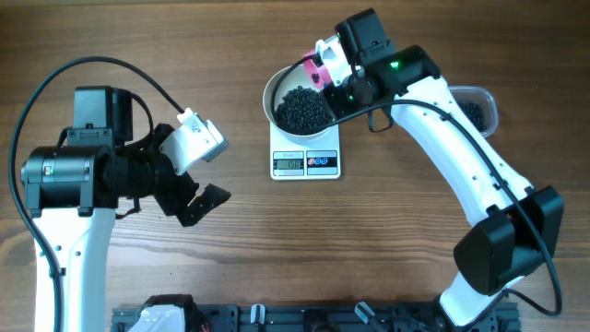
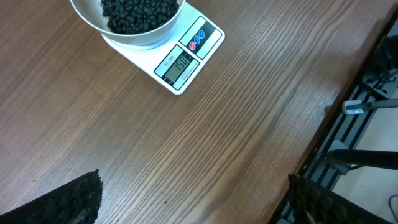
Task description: Scoop item into bowl and weigh 150g on scale
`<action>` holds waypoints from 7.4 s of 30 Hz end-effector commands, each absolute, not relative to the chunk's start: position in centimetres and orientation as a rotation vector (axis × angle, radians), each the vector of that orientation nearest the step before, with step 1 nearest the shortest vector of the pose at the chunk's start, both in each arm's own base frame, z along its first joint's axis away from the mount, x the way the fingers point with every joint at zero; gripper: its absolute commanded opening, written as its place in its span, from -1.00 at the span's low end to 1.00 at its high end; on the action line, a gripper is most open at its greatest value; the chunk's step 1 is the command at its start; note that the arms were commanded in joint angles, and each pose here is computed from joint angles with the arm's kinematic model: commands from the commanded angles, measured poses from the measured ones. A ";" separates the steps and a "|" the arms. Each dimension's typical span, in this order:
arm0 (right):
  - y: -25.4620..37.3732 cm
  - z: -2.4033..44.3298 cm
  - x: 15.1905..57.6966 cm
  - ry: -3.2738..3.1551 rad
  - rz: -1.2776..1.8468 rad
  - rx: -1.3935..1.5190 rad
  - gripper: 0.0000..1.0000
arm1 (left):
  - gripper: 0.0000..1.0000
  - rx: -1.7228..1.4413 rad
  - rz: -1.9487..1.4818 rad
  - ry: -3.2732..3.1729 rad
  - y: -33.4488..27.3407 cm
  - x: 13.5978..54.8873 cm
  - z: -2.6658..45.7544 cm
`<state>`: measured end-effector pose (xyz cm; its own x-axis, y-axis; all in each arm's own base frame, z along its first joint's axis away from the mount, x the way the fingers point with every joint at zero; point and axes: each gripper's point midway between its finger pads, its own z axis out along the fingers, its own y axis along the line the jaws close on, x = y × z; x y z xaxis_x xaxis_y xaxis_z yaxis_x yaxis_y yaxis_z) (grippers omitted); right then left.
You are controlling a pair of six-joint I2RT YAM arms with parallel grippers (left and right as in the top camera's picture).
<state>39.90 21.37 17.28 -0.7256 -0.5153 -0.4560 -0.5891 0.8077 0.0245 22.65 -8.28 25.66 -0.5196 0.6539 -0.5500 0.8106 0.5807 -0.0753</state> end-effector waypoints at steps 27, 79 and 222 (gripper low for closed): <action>21.2 21.8 40.2 2.536 1.046 -0.450 -0.91 | 1.00 1.185 -0.466 2.327 -8.4 22.7 25.7; 10.8 10.8 22.0 2.537 1.068 0.471 -0.91 | 1.00 1.185 -0.466 2.327 -8.4 22.7 25.7; 1.4 17.1 24.8 1.588 0.042 -0.072 0.99 | 1.00 -0.215 -0.482 1.577 -2.9 20.8 25.6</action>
